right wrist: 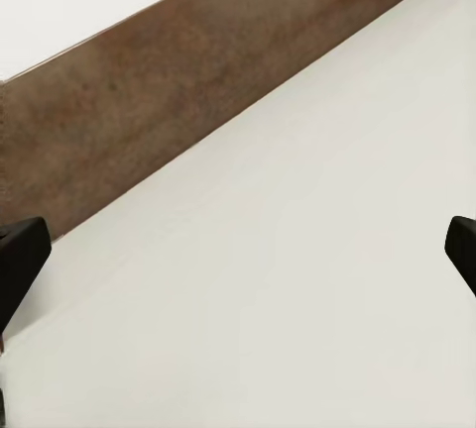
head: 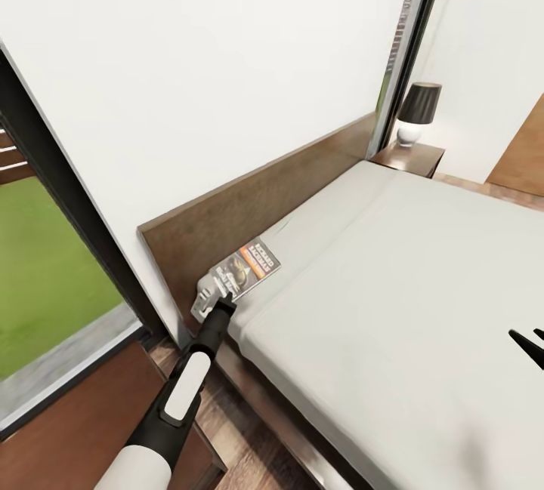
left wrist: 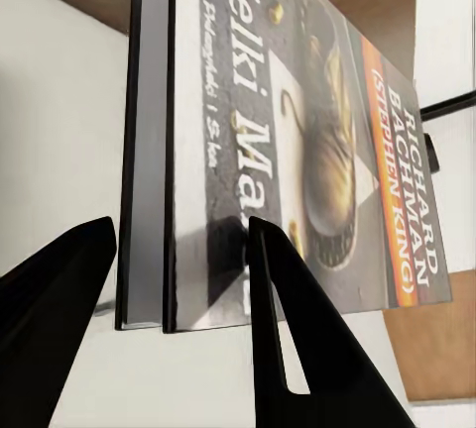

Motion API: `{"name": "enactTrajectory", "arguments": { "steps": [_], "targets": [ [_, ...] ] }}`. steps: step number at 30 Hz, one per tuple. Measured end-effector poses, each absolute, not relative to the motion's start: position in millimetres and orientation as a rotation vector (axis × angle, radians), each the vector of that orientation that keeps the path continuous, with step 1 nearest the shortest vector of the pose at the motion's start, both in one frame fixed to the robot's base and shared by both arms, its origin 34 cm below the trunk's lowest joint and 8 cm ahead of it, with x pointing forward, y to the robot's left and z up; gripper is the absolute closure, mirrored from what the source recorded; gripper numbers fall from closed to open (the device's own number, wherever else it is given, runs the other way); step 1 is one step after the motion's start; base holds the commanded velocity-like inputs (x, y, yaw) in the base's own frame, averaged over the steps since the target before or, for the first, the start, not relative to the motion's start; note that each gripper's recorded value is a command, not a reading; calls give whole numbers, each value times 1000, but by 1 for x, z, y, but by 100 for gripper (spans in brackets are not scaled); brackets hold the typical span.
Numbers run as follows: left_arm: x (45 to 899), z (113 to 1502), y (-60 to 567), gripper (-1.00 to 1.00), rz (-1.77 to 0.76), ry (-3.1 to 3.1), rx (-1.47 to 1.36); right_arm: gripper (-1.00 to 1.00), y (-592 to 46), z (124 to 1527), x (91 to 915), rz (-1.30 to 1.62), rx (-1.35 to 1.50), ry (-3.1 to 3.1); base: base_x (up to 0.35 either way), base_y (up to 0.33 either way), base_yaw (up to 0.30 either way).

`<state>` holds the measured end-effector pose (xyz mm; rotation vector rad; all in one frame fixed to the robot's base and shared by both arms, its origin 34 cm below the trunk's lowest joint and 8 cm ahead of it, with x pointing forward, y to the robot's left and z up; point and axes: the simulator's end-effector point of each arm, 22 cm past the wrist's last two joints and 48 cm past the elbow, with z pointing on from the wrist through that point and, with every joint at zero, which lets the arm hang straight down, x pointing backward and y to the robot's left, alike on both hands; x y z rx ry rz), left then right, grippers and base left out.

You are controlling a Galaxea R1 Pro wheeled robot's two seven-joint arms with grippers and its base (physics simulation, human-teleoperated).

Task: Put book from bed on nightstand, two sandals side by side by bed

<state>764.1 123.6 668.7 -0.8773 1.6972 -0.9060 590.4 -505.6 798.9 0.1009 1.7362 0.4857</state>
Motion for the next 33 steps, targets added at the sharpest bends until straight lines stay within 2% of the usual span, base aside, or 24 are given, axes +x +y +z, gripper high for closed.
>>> {"name": "enactTrajectory", "arguments": {
  "steps": [33],
  "targets": [
    [766, 687, 120, 100, -920, 1710, -875, -100, -506, 817, 593, 485, 102, 1738, 0, 0, 0]
  ]
}}
